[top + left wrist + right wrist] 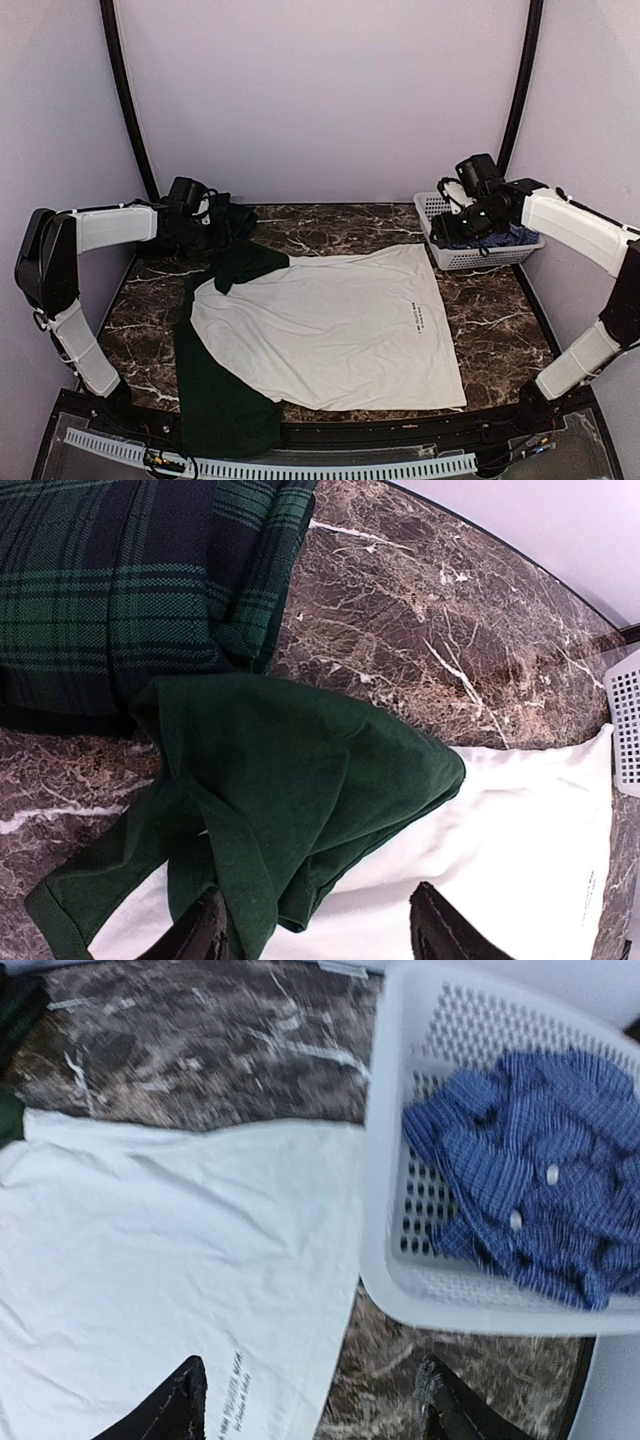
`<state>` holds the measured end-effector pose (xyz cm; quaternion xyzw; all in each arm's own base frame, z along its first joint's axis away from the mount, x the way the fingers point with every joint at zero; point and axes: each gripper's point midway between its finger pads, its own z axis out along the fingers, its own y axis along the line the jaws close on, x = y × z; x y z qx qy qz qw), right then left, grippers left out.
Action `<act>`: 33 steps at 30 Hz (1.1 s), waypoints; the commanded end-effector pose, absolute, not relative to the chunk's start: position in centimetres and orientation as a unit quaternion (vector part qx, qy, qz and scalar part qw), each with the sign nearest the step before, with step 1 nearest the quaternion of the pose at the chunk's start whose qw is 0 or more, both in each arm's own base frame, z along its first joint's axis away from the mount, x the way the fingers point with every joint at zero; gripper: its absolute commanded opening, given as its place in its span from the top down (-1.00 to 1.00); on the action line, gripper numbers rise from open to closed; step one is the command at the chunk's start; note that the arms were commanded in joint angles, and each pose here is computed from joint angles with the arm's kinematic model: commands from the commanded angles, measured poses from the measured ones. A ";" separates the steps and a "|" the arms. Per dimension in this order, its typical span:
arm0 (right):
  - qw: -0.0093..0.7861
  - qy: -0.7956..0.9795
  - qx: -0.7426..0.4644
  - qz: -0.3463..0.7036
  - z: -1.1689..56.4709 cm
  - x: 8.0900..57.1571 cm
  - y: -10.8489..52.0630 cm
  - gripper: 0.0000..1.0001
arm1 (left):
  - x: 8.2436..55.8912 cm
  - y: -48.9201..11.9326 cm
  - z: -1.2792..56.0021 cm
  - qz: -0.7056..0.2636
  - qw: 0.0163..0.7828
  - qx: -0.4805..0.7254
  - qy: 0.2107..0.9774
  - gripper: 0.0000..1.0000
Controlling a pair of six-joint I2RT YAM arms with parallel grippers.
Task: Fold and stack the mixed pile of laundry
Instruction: Move the bin to the corner of the board.
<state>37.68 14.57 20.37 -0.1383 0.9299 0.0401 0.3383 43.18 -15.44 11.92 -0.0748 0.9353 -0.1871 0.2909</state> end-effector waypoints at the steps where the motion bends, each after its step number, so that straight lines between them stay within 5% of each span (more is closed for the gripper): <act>1: 0.269 0.962 -0.001 0.049 15.1 35.3 8.8 -0.39 | 43.1 -15.9 13.7 -0.212 0.310 -0.073 0.924 -0.23; 8: 0.210 0.975 0.074 0.000 7.2 36.1 2.1 -0.40 | 43.3 -16.2 13.6 -0.221 0.311 -0.071 0.922 -0.23; 23: 0.284 0.955 0.029 -0.083 8.5 51.2 -2.6 -0.39 | 43.3 -16.5 13.6 -0.227 0.306 -0.065 0.922 -0.23; 33: 0.267 0.961 -0.003 -0.068 7.8 52.1 -1.6 -0.29 | 42.8 -16.4 13.8 -0.225 0.307 -0.059 0.923 -0.23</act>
